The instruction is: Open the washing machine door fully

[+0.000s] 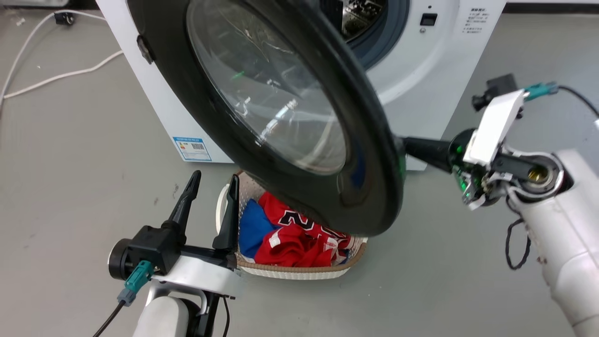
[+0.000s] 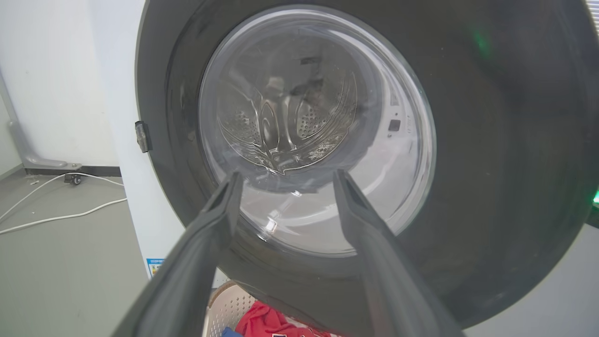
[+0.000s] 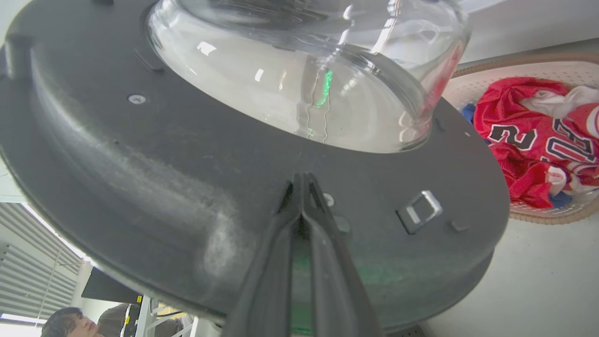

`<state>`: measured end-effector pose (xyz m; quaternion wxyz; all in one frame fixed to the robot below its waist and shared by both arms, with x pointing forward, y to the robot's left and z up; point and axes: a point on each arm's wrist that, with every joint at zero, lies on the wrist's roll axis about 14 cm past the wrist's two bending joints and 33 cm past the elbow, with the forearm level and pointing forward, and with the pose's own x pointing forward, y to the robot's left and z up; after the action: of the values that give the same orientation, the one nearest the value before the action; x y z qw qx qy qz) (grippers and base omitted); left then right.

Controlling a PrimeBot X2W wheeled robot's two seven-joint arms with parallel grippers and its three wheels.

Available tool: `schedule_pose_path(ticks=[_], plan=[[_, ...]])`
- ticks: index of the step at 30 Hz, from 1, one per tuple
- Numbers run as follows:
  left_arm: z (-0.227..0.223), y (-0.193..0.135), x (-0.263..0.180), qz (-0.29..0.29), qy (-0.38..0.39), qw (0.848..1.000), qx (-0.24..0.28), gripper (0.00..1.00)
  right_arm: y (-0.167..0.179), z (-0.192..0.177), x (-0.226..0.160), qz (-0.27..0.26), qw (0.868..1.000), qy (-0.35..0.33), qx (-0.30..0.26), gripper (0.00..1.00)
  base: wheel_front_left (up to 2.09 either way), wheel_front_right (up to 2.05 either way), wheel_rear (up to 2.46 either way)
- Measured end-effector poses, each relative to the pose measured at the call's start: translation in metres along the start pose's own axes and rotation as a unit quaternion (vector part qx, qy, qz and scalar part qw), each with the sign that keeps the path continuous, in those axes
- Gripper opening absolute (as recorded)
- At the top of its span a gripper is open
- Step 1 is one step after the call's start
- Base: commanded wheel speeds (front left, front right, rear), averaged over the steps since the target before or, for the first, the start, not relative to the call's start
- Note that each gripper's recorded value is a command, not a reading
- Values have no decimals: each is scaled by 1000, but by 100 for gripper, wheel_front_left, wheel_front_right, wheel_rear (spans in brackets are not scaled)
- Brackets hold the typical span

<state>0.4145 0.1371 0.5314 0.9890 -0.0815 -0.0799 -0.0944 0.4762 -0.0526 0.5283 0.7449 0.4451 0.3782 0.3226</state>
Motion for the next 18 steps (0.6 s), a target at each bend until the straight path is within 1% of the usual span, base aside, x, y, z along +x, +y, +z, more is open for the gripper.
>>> schedule_pose_path(ticks=[8,11,15,18], plan=[[8,-1,-11,2,-6,1000,0,100,16,-43,10,26,999,38,-5,0,0,0,0],[8,-1,-16,3,-5,1000,0,100,24,-57,14,43,998,41,4,0,0,0,0],[6,-3,-20,3,-1,1000,-1,100,22,-62,13,46,999,15,17,0,0,0,0],[4,-4,-23,3,3,1000,-3,100,16,-53,9,42,998,-33,29,0,0,0,0]])
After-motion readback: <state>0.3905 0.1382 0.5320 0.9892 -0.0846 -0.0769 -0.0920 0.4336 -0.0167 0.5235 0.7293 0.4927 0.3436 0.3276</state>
